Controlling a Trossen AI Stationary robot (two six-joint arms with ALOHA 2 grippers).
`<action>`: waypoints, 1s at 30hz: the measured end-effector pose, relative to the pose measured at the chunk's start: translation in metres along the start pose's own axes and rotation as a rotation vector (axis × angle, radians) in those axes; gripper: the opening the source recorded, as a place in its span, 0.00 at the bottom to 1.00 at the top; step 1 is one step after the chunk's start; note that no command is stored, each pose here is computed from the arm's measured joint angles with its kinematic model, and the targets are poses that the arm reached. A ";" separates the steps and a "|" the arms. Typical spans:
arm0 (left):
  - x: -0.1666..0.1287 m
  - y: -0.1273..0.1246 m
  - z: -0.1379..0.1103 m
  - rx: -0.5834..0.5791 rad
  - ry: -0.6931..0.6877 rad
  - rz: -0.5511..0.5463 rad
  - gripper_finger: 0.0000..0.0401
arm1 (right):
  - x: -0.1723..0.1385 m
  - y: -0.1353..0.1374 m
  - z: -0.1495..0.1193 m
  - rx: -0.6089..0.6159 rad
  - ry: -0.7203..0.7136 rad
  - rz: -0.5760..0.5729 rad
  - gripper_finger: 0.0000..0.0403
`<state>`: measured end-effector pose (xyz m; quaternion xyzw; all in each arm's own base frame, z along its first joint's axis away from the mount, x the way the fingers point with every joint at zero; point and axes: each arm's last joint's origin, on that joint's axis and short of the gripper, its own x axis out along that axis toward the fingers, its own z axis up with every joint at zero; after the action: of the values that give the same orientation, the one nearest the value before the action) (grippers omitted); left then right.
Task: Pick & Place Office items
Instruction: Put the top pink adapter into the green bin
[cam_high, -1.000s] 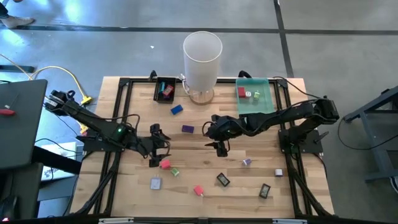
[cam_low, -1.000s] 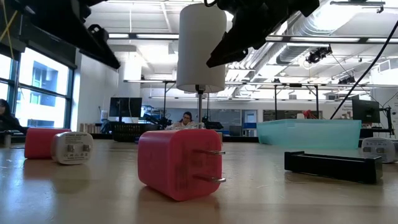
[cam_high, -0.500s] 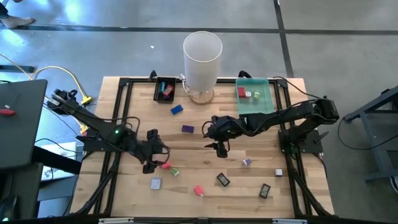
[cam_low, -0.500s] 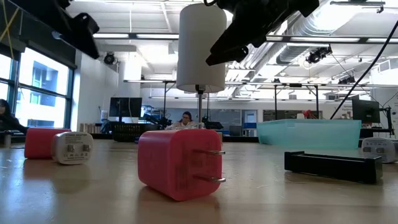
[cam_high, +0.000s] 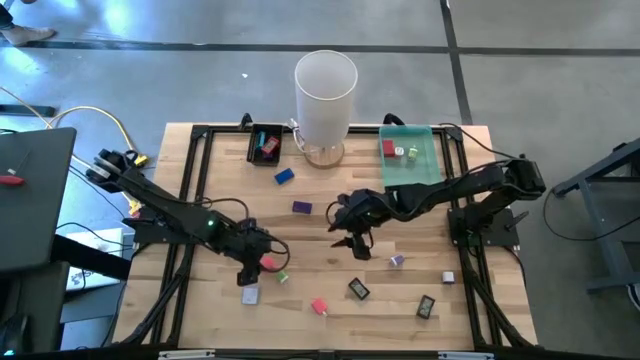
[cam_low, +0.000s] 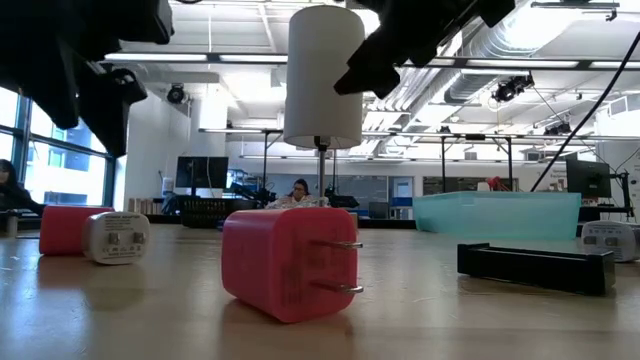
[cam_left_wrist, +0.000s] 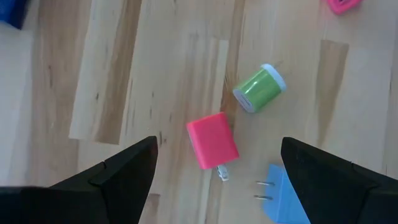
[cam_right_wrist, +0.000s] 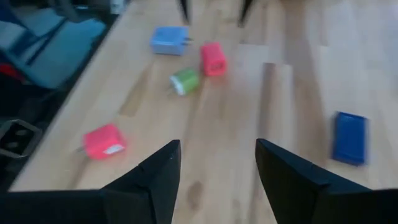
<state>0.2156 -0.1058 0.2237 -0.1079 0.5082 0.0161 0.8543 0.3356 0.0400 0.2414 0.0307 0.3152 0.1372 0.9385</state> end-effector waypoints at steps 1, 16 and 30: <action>0.001 -0.001 -0.001 -0.001 0.011 -0.006 0.83 | 0.001 0.003 0.000 -0.010 -0.003 0.015 0.48; 0.006 -0.012 -0.007 -0.001 0.058 -0.060 0.83 | 0.005 0.032 0.000 -0.122 -0.018 0.009 0.48; 0.019 -0.016 -0.013 0.032 0.008 0.112 0.83 | 0.005 0.032 0.005 -0.124 -0.065 -0.012 0.48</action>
<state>0.2154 -0.1251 0.2041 -0.0658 0.5172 0.0552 0.8515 0.3347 0.0720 0.2471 -0.0251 0.2757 0.1496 0.9492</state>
